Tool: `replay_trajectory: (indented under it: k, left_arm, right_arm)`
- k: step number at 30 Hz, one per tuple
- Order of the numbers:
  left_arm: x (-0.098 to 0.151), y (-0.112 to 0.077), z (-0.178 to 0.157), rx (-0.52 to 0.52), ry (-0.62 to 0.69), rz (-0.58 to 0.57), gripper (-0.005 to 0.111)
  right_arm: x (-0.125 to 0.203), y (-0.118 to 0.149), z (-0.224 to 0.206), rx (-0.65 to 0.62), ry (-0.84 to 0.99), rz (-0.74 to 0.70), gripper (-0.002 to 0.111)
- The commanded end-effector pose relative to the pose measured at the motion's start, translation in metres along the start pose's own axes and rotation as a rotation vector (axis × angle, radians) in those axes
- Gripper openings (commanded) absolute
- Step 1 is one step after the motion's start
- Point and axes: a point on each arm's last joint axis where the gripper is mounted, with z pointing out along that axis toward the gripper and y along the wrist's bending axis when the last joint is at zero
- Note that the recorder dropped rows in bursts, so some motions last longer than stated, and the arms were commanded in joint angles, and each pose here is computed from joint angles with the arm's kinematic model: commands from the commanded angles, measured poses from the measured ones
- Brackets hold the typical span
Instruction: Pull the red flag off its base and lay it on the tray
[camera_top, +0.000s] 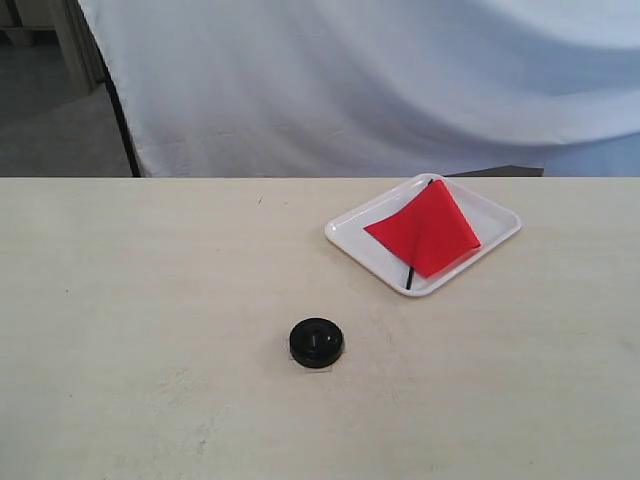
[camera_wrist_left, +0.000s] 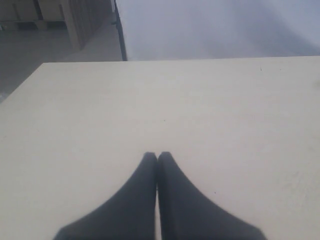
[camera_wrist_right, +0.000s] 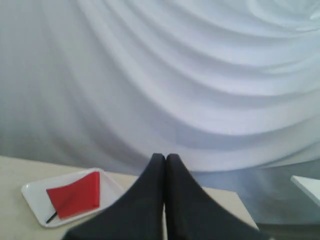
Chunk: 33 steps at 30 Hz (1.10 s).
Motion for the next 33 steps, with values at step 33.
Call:
replay_trajectory:
  k: [33]
  left_arm:
    - [0.0, 0.0, 0.0, 0.002, -0.006, -0.003, 0.0]
  right_arm:
    - [0.156, 0.04, 0.129, -0.055, -0.132, 0.108, -0.001]
